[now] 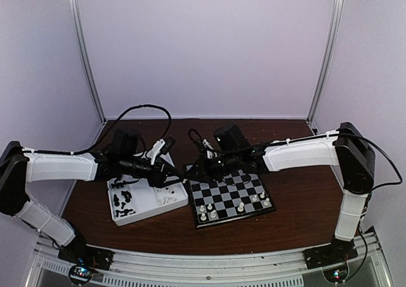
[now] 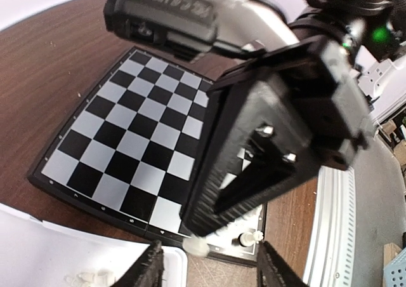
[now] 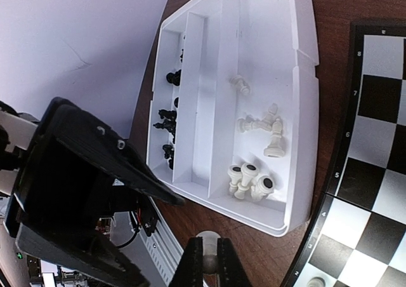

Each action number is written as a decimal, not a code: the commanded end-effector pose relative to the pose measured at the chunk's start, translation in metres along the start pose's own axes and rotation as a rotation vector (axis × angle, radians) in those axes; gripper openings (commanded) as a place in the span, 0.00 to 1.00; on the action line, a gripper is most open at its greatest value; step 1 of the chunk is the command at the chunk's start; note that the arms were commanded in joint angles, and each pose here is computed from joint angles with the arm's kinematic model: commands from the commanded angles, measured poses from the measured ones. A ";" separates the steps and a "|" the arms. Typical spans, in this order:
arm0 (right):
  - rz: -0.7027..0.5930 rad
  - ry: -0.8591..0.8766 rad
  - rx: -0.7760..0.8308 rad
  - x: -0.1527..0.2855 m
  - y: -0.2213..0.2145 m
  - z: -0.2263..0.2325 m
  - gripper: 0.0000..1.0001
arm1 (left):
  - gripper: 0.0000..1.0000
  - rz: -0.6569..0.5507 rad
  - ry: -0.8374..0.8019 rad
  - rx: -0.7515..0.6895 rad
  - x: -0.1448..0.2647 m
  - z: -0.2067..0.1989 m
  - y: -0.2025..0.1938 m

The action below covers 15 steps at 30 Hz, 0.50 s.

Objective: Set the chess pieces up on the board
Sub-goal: Place the chess piece on the chessboard.

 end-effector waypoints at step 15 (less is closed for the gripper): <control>-0.068 -0.548 0.317 0.080 -0.020 -0.062 0.01 | 0.52 0.126 0.483 0.128 0.043 0.052 -0.016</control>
Point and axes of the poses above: each gripper's point midway between its finger pads, its own x axis back along the fingers, its own z axis along the line the jaws close on, y = z × x, the point moved 2 cm from there along x, back along the fingers, and after that the axes turned 11 degrees about -x, right-handed, at the moved point
